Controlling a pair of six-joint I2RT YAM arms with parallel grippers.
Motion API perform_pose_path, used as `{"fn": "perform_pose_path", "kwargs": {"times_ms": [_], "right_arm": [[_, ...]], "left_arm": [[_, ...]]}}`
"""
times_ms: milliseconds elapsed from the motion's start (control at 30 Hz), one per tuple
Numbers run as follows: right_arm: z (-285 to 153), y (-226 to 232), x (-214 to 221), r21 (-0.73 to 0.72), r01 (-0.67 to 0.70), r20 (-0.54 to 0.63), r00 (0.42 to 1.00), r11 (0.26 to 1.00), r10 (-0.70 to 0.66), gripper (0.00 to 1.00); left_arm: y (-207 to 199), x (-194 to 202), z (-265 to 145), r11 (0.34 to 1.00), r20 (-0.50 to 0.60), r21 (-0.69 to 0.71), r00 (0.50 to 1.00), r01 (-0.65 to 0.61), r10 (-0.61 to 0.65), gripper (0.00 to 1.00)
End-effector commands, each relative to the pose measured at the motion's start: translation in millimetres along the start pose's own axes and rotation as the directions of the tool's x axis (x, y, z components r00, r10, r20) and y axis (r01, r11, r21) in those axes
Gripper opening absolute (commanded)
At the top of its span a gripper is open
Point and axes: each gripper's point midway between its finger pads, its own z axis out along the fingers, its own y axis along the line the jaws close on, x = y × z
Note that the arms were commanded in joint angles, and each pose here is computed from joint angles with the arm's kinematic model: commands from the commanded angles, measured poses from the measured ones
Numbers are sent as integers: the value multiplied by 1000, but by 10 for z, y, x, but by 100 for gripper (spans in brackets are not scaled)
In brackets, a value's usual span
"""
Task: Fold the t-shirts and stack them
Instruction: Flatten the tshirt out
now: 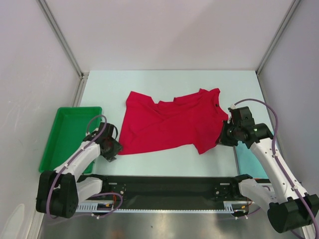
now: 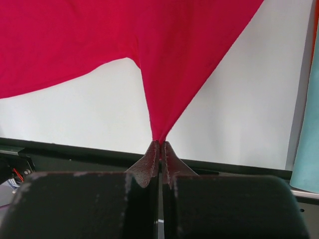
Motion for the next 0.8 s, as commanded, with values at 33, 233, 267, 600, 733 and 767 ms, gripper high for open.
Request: {"fn": "perform_pose_path", "kwargs": {"times_ms": [33,233,267,600,733,767], "right_arm": [[-39,-4,30,-2,0,5,1000,1000,0,0],[-17,14,-11,-4,-6,7,1000,1000,6,0],[-13,23,-18,-8,-7,8,1000,1000,7,0],[26,42,-50,-13,-24,12,1000,1000,24,0],[40,34,-46,-9,-31,11,999,999,31,0],[38,34,-56,-8,-32,15,999,999,32,0]], "left_arm": [[-111,-98,16,998,14,27,999,49,-49,54],[-140,-86,70,999,-9,20,999,34,-34,50],[-131,-79,82,999,-12,15,999,32,-32,50],[-4,-32,218,999,-36,-45,999,30,-32,48],[11,-32,257,999,-46,-49,999,17,-19,26],[-1,-35,259,999,-48,-45,999,14,-16,21]]}}
